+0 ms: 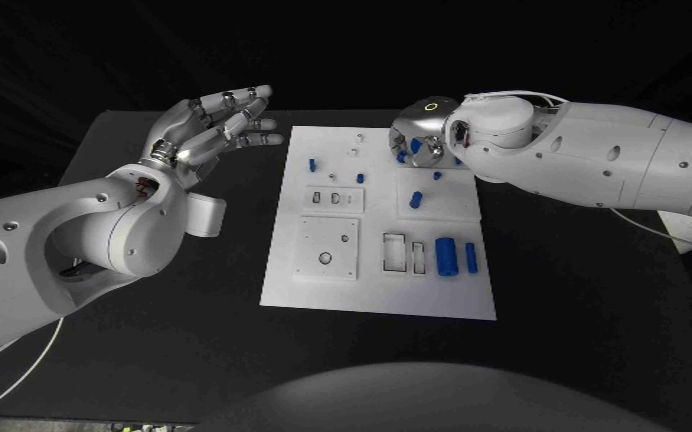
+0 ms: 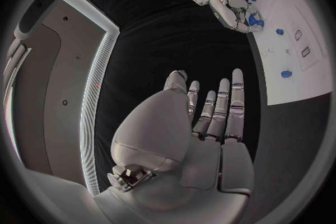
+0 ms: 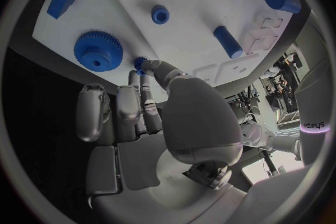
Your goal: Assemble the parts on the task board
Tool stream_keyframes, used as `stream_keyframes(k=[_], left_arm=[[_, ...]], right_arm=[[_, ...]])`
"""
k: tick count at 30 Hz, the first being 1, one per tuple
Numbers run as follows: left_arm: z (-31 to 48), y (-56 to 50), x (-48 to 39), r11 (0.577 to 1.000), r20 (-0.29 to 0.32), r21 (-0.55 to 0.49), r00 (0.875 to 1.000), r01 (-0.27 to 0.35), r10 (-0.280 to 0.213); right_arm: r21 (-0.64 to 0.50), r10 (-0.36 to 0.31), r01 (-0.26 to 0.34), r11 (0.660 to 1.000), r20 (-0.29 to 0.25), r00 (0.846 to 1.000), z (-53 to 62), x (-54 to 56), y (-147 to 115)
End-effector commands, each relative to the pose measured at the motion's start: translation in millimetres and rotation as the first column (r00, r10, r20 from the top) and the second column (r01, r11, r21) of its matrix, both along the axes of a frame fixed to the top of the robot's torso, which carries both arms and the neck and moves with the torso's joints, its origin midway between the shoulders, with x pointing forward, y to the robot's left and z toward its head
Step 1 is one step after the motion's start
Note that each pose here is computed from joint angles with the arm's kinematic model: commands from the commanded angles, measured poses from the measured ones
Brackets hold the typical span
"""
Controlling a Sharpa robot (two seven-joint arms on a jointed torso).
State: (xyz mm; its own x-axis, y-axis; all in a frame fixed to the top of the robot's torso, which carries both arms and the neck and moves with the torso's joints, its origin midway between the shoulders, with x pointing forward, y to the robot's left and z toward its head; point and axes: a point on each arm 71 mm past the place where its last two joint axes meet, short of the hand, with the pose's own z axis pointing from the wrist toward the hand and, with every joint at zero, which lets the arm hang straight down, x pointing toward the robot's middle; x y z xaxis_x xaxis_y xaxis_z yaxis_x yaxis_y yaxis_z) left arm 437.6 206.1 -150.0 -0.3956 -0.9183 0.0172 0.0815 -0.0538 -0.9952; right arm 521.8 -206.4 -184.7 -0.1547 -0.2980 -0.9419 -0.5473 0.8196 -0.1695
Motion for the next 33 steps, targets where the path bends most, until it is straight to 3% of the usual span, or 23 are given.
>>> stream_keyframes(k=[1,18,25,33], left_arm=[[0.7,-2.4,-0.5,1.000,0.002,-0.005,1.000,0.022,-0.022],[0.6,-0.8,-0.3,1.000,0.001,-0.003,1.000,0.017,-0.017],[0.6,0.8,-1.0,1.000,-0.001,-0.001,1.000,0.012,-0.012],[1.3,-0.8,-2.5,1.000,-0.001,0.000,1.000,0.011,-0.011]], right_arm=[[-0.016,0.012,-0.012,1.000,-0.014,1.000,-2.2,-0.6,0.5],[0.037,0.021,-0.022,0.999,0.014,1.000,2.0,-1.3,4.8],[0.072,0.044,-0.047,0.996,0.049,0.998,19.2,-1.7,14.0],[0.089,0.061,-0.067,0.994,0.068,0.996,37.9,8.7,34.2]])
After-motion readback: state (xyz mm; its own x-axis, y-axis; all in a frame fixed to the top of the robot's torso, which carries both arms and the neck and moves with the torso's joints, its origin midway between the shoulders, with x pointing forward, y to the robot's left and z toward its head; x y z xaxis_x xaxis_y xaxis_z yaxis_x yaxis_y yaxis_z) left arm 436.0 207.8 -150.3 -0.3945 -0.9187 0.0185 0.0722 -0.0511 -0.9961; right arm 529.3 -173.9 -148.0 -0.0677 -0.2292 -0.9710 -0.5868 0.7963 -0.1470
